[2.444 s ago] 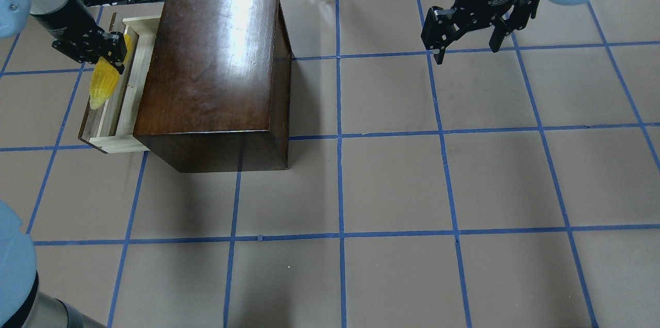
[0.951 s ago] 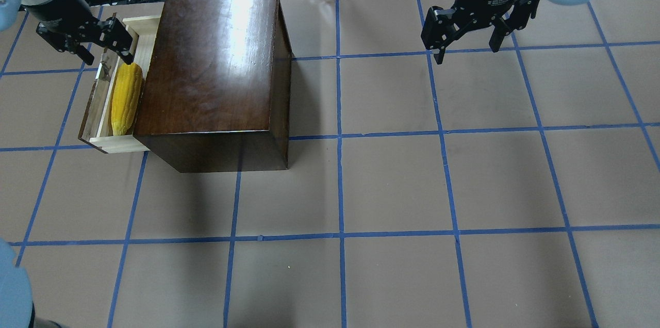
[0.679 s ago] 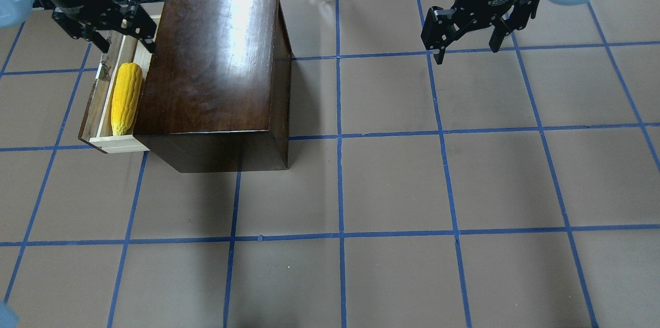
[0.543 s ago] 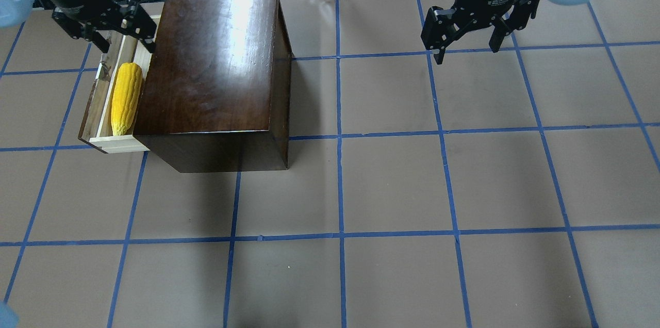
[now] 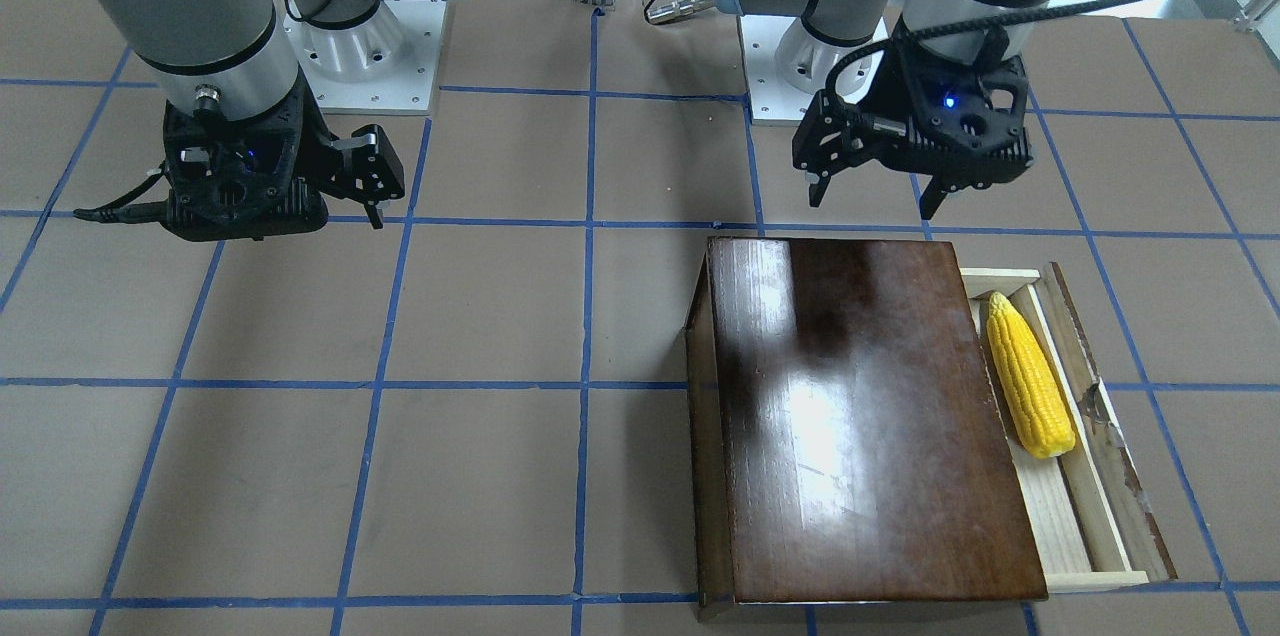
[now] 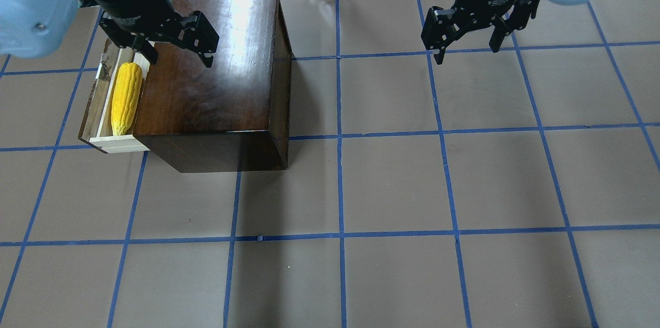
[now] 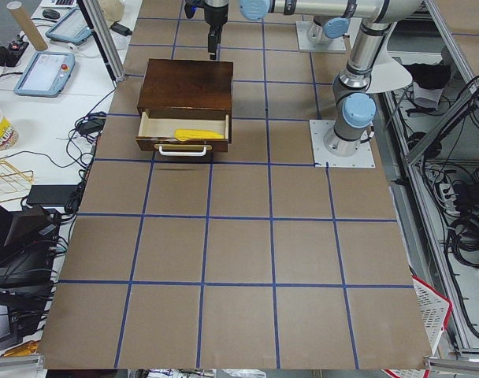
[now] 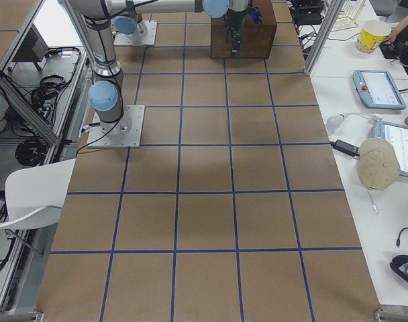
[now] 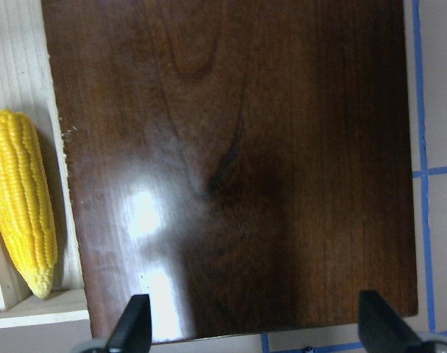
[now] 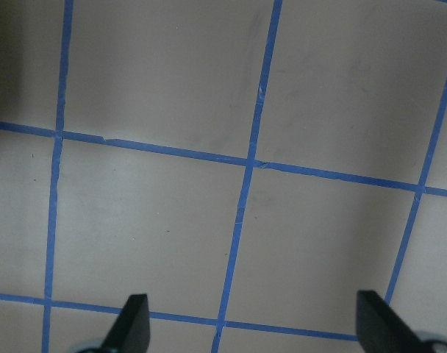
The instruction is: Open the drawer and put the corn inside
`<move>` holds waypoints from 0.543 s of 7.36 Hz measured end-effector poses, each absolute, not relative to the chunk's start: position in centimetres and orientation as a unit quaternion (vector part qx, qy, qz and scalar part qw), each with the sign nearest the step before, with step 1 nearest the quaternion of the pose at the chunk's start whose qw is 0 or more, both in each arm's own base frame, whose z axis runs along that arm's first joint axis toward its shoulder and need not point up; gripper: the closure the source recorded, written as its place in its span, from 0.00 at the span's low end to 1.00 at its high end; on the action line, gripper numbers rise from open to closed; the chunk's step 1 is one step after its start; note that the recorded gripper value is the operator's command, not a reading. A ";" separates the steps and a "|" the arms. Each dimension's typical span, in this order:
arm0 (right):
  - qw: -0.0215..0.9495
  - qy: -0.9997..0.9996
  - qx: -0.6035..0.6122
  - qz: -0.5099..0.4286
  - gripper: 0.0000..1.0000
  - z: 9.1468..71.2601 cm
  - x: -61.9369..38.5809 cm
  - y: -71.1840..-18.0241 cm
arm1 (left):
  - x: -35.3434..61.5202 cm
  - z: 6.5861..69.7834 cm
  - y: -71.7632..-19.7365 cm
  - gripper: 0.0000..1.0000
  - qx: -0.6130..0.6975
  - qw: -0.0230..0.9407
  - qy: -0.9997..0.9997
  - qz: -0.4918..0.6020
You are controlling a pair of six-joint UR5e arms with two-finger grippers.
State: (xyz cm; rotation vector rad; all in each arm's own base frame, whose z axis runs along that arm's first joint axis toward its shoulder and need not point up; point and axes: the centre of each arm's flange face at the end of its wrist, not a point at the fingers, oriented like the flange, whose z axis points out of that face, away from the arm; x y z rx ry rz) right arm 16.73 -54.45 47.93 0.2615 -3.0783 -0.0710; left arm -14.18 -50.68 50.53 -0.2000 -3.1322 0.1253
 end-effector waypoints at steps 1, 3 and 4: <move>0.026 -0.996 0.084 -0.023 0.00 47.9 16.7 -54.5 | -14.3 50.7 -49.5 0.00 -0.066 0.000 -0.997 0.042; 0.026 -0.996 0.085 -0.023 0.00 47.9 16.7 -54.5 | -14.0 50.5 -47.7 0.00 -0.065 -0.003 -0.997 0.040; 0.026 -0.996 0.085 -0.023 0.00 47.9 16.7 -54.5 | -13.6 50.4 -47.2 0.00 -0.061 -0.003 -0.997 0.037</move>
